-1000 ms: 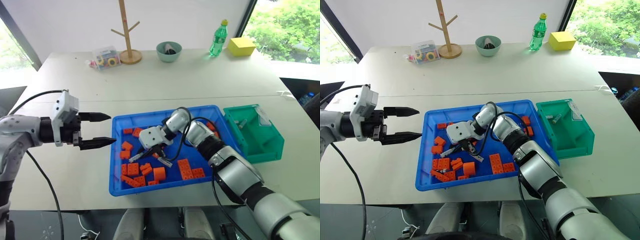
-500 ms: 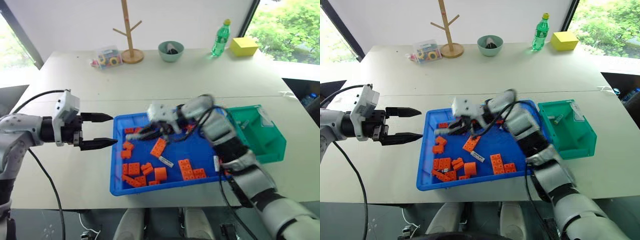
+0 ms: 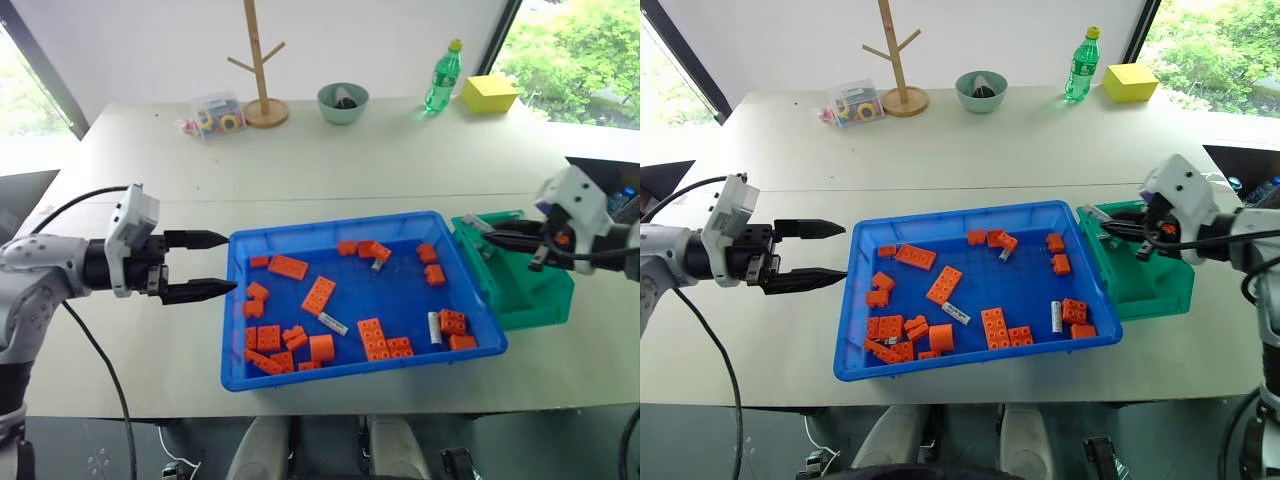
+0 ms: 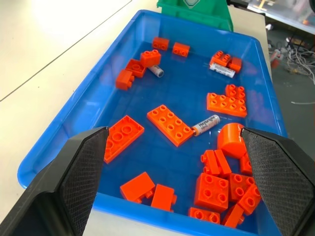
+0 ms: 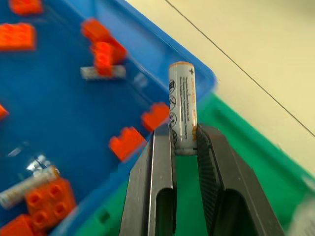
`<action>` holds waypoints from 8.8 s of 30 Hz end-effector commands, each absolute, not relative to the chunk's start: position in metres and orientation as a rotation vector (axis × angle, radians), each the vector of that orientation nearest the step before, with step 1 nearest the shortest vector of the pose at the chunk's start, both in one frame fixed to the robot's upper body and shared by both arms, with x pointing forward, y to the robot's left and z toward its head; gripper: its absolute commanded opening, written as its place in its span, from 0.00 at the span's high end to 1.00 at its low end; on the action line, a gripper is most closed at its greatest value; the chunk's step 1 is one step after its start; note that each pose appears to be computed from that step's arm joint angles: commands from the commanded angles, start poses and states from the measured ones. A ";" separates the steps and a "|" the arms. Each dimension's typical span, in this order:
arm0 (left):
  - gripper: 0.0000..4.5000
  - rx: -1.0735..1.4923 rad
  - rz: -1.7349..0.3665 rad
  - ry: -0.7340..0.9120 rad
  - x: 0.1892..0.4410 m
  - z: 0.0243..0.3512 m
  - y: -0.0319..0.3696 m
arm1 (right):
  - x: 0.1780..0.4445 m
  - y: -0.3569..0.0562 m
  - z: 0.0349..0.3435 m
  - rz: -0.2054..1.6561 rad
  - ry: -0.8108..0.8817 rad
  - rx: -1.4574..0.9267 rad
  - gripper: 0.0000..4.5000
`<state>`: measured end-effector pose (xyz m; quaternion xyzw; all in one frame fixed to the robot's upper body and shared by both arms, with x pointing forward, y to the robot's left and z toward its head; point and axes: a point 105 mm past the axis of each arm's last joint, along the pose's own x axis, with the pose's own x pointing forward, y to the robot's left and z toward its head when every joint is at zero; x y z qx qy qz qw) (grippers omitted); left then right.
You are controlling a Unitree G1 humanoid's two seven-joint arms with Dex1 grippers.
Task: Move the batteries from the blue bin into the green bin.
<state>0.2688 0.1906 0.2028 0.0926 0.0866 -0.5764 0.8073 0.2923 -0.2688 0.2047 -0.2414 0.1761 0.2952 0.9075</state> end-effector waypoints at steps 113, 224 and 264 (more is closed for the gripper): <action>0.00 0.251 -1.319 0.098 0.287 0.217 0.169 | 0.340 -0.153 0.177 0.664 0.359 -0.227 0.32; 0.00 0.250 -1.291 0.061 0.287 0.222 0.165 | 0.346 -0.132 0.124 0.814 0.458 -0.353 0.04; 0.00 0.239 -1.318 0.040 0.295 0.222 0.156 | 0.284 -0.280 0.208 0.370 0.452 -0.346 0.50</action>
